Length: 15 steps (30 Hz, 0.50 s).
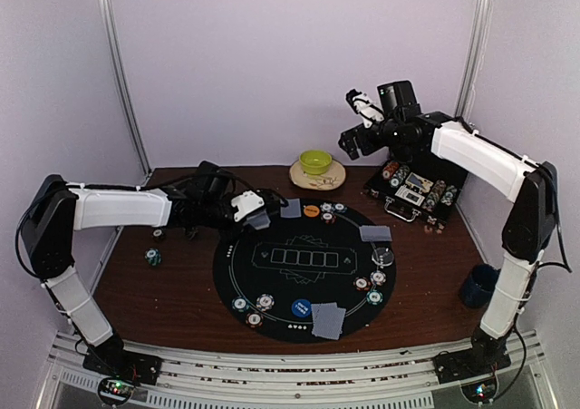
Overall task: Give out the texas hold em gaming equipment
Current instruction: Pick up the poker card from the face-down deck piles.
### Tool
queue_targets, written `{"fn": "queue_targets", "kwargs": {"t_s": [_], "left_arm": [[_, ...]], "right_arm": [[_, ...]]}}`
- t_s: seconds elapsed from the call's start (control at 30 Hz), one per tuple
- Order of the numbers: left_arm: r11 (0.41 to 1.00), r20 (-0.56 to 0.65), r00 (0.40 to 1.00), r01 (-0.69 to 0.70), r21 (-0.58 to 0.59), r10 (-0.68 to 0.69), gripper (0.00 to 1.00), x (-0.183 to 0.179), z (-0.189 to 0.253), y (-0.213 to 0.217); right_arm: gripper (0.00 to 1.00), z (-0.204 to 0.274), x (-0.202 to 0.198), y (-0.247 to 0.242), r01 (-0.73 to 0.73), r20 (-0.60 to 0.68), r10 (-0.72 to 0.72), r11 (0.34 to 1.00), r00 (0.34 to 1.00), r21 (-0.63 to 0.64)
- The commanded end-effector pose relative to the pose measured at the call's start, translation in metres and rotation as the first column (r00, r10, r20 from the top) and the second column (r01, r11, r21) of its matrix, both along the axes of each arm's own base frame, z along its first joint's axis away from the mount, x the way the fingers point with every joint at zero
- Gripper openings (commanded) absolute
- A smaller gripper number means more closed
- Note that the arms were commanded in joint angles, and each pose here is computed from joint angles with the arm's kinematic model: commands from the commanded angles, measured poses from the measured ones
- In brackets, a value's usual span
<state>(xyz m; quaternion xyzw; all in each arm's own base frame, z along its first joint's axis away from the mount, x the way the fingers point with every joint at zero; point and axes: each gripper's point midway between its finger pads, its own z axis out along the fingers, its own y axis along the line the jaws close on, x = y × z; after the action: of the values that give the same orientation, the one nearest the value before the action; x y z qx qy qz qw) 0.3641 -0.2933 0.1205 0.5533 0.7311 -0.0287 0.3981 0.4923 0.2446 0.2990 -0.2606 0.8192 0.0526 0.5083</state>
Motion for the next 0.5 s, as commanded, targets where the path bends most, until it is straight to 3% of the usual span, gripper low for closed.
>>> {"fn": "queue_targets", "kwargs": {"t_s": [0.0, 0.23, 0.47], "left_arm": [[0.995, 0.079, 0.997, -0.012, -0.101, 0.02, 0.52, 0.024, 0.039, -0.008], [0.995, 0.054, 0.998, -0.004, -0.099, 0.01, 0.52, 0.033, 0.045, -0.017], [0.987, 0.041, 0.998, 0.044, -0.154, -0.038, 0.52, 0.019, 0.055, -0.022]], "right_arm": [[1.0, 0.001, -0.026, 0.057, -0.209, -0.018, 0.211, 0.975, 0.977, 0.075], [1.0, -0.035, -0.051, 0.103, -0.32, -0.171, 0.356, 0.925, 0.919, 0.207], [1.0, -0.071, -0.08, 0.146, -0.453, -0.278, 0.524, 0.845, 0.805, 0.284]]}}
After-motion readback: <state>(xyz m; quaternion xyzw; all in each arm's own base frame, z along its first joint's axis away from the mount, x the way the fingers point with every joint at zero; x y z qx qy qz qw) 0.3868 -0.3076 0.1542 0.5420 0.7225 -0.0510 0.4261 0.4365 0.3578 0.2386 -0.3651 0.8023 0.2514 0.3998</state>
